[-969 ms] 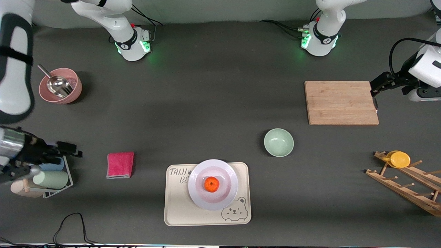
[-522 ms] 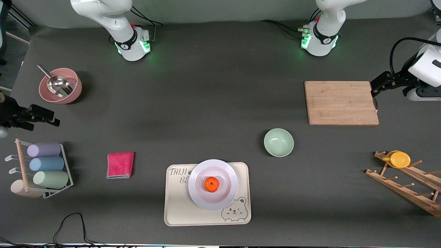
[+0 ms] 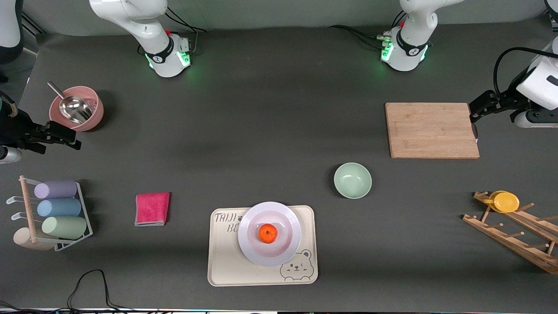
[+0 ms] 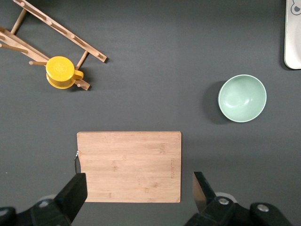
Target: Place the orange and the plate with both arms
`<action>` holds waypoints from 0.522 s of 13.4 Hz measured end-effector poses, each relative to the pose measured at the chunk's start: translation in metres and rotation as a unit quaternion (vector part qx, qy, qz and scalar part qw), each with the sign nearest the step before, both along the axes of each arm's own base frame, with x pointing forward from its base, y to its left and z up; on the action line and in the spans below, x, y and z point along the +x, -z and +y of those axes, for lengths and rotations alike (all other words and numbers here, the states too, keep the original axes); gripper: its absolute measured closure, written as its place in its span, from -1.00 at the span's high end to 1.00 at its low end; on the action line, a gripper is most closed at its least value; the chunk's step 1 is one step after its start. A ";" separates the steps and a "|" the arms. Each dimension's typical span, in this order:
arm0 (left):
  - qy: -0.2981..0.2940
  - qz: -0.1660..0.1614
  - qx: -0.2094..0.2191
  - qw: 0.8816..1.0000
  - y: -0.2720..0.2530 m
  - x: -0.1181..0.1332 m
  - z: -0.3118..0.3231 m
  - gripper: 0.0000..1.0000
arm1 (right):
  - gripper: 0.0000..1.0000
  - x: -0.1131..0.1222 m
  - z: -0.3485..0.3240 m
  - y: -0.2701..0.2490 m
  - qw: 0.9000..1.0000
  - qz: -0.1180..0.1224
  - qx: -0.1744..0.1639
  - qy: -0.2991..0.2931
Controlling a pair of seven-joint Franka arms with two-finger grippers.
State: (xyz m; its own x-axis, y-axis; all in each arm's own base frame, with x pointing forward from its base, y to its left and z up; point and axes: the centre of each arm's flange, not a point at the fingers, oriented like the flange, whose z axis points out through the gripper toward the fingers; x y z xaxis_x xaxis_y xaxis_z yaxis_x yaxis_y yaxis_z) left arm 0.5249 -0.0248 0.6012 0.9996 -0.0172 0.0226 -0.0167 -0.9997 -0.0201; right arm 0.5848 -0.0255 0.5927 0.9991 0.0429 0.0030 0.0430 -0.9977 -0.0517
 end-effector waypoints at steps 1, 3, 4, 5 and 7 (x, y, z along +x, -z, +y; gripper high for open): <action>0.000 0.000 0.000 1.000 0.000 0.000 0.000 1.00 | 1.00 0.000 -0.004 0.001 1.000 0.001 -0.001 0.004; 0.000 0.002 -0.001 1.000 0.002 0.001 0.000 1.00 | 1.00 -0.001 -0.007 0.000 1.000 0.001 -0.001 0.006; 0.000 0.003 -0.001 1.000 0.003 0.002 0.000 1.00 | 1.00 -0.001 -0.007 0.000 1.000 0.000 -0.001 0.006; 0.000 0.004 -0.002 1.000 0.004 0.002 0.001 1.00 | 1.00 -0.001 -0.008 0.000 1.000 0.000 -0.004 0.006; -0.002 0.007 -0.003 1.000 0.007 0.004 0.001 1.00 | 1.00 -0.001 -0.009 0.000 1.000 0.001 -0.012 0.005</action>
State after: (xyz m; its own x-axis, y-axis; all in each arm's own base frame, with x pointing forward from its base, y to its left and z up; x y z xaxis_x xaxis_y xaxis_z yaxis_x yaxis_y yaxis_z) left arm 0.5291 -0.0235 0.5942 0.9999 -0.0138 0.0097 -0.0137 -0.9998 -0.0137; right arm 0.5837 -0.0348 0.5926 0.9995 0.0320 0.0003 0.0320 -0.9991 -0.0288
